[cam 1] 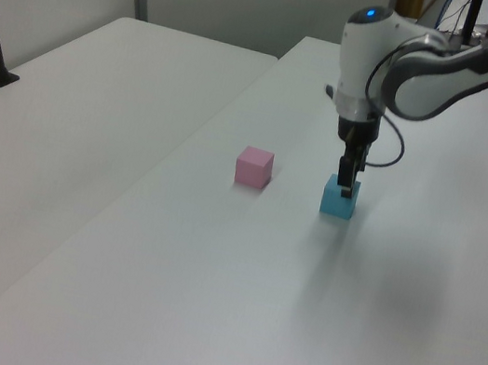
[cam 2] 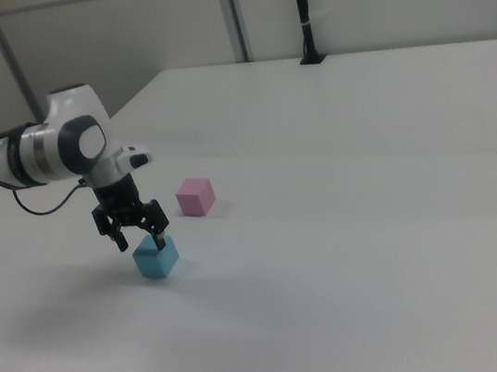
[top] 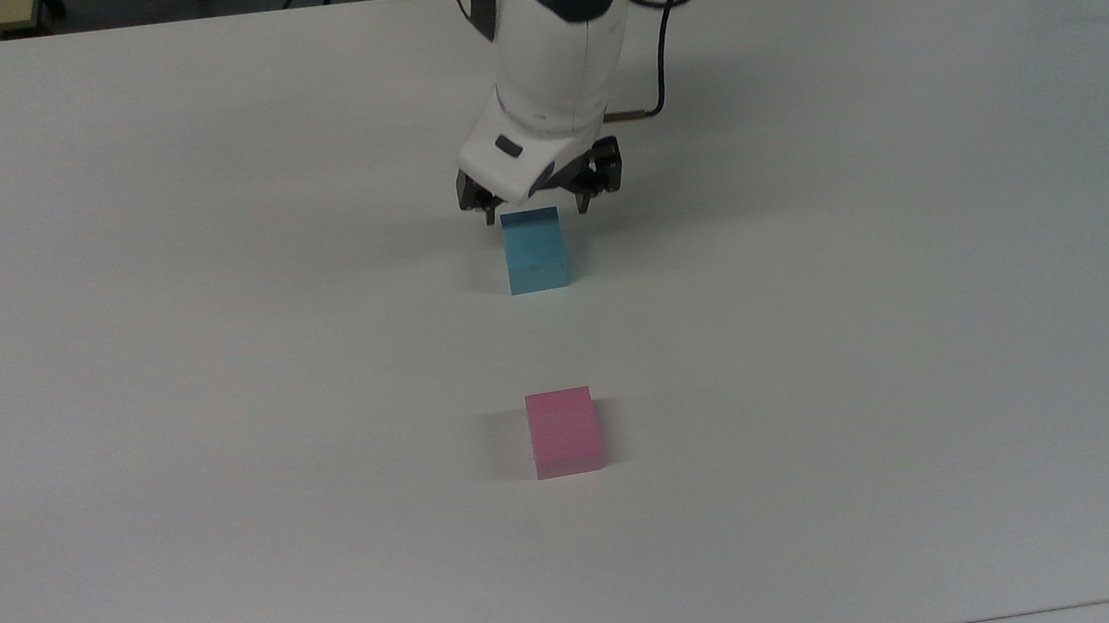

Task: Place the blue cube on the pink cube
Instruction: 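Close the gripper on the light-blue cube and lift it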

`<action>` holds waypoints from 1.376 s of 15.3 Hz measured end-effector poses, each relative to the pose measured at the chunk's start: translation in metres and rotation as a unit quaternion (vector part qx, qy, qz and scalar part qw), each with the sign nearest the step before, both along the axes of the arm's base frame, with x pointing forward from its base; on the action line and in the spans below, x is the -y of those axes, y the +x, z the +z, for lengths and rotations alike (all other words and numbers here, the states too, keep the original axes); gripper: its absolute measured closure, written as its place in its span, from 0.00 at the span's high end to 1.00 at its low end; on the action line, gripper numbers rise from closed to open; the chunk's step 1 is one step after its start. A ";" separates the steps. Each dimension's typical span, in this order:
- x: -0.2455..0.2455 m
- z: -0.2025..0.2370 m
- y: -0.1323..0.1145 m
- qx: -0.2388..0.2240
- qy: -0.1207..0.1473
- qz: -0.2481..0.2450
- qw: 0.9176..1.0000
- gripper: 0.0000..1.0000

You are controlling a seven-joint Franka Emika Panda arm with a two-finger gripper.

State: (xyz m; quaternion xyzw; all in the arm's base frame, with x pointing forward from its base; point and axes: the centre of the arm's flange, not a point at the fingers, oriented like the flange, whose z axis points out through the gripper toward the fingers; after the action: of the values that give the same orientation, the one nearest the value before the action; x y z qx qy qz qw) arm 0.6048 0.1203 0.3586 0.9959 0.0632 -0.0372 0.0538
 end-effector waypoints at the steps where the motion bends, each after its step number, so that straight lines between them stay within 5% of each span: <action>1: 0.000 -0.009 0.002 -0.001 -0.001 0.001 1.000 1.00; 7: 0.001 -0.040 0.011 0.008 -0.007 -0.012 1.000 0.94; 8: 0.001 -0.041 0.011 0.009 -0.008 -0.017 1.000 0.89; 10: 0.001 -0.040 0.011 0.010 -0.008 -0.022 1.000 0.60; 15: -0.001 -0.026 0.017 0.024 -0.005 -0.025 0.999 0.59; 21: 0.000 0.091 0.015 0.040 0.014 -0.026 0.999 0.59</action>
State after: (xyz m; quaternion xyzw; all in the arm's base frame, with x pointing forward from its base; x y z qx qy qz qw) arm 0.6198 0.1206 0.4495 0.9985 0.0355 0.0020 0.0409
